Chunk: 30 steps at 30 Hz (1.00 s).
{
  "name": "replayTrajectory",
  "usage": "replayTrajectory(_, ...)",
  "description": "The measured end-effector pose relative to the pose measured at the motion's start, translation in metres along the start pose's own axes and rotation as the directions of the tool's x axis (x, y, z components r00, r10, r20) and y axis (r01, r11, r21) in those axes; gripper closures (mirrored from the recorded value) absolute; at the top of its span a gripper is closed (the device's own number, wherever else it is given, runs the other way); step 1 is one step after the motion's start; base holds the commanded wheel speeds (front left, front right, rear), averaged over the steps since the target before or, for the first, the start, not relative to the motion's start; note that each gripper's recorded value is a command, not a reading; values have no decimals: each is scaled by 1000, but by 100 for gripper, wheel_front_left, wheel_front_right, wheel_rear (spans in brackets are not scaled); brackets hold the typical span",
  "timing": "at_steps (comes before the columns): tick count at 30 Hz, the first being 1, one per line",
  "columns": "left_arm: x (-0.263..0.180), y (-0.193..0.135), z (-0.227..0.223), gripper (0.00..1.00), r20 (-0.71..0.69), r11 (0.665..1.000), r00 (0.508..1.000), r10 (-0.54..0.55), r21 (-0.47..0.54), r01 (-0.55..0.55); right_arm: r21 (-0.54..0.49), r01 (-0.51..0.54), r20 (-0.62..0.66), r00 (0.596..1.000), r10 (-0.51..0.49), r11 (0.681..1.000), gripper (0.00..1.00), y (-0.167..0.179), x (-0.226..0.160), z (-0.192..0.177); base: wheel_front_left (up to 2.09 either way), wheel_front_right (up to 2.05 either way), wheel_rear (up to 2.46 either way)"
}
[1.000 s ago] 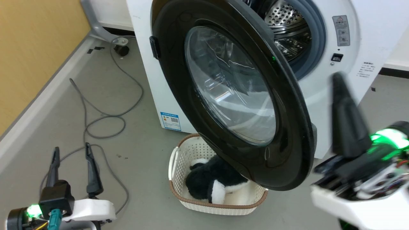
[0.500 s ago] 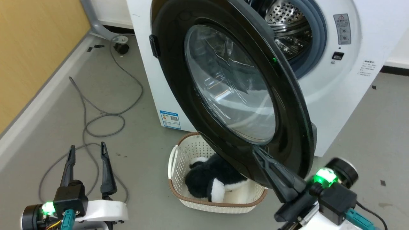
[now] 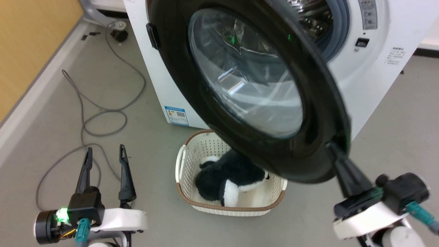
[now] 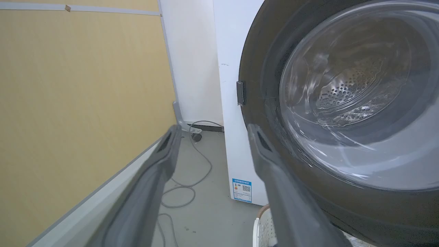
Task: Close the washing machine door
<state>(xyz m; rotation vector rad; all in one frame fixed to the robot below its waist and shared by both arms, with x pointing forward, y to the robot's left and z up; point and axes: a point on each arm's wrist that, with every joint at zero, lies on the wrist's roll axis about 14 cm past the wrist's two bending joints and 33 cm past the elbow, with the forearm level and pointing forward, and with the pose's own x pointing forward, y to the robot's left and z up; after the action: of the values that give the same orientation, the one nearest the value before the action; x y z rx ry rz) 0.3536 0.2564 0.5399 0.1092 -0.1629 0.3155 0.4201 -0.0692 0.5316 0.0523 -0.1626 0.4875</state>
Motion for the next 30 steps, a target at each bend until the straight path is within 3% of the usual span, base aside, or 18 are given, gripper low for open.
replayTrajectory(16,40,-36,-20,0,-21,999,999,-36,-20,35,-40,249,16,968,-249,968,100,-101,60,-23,0,0,0)
replayTrajectory(30,55,-42,-41,0,-60,999,998,-34,-11,34,-112,305,-27,951,-309,946,100,-163,115,-42,0,0,0)
